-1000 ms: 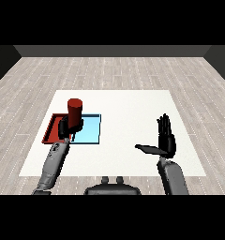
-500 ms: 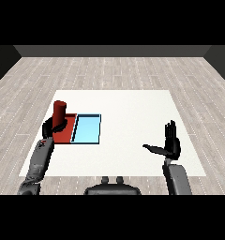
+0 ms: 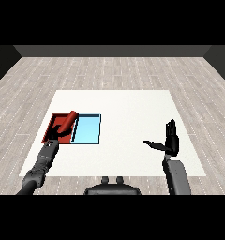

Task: Pick the red can and put it in the red box

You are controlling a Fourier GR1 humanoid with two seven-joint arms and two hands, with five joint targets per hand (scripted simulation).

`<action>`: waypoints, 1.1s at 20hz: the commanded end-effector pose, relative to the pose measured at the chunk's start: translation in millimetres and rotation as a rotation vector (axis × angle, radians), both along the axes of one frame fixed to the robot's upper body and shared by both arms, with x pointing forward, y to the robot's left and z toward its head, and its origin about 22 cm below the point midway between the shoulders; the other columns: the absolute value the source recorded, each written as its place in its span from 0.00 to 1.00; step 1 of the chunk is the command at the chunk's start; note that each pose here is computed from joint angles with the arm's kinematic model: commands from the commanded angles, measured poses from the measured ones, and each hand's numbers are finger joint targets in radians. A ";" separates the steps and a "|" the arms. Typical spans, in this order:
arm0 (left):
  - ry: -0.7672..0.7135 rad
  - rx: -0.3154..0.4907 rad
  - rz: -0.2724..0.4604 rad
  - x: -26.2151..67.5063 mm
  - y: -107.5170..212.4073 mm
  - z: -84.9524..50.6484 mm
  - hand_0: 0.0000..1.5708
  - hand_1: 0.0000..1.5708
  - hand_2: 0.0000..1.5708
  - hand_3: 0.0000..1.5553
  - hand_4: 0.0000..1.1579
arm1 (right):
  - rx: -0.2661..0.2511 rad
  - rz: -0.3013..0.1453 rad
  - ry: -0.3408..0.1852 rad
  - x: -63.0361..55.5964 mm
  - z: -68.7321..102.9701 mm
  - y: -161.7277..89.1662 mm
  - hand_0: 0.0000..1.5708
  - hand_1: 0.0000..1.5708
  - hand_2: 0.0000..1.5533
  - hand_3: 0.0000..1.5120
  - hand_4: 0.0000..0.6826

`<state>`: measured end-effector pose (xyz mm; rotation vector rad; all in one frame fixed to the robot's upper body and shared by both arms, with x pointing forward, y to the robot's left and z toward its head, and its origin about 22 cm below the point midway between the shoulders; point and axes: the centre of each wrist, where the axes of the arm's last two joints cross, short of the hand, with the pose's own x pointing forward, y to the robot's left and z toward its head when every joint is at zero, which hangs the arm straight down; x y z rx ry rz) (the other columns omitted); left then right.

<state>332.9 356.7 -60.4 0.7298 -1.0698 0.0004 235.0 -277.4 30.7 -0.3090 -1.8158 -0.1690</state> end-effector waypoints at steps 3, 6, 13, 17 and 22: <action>0.168 -0.033 0.073 -8.8 11.1 -12.3 0.60 0.60 0.61 0.38 0.52 | -0.023 -0.004 0.025 10.4 -14.2 6.8 0.00 0.00 0.00 0.00 0.00; 0.166 -0.043 0.029 -13.8 17.4 -14.2 0.29 0.29 0.37 0.07 0.51 | -0.014 -0.001 0.008 14.0 -8.9 3.2 0.00 0.00 0.00 0.00 0.00; 0.075 -0.111 0.078 -17.1 38.6 -4.5 0.00 0.00 0.00 0.00 0.00 | -0.034 0.011 -0.010 4.0 9.4 -10.9 0.00 0.00 0.00 0.00 0.00; -0.119 -0.146 0.064 -22.4 50.2 -0.5 0.00 0.00 0.00 0.00 0.00 | -0.012 0.040 -0.064 -5.6 16.3 -0.1 0.00 0.00 0.00 0.00 0.00; -0.708 -0.284 -0.069 13.1 23.7 31.9 0.00 0.00 0.00 0.00 0.00 | 0.003 0.123 -0.112 -3.6 21.8 12.2 0.00 0.00 0.00 0.00 0.00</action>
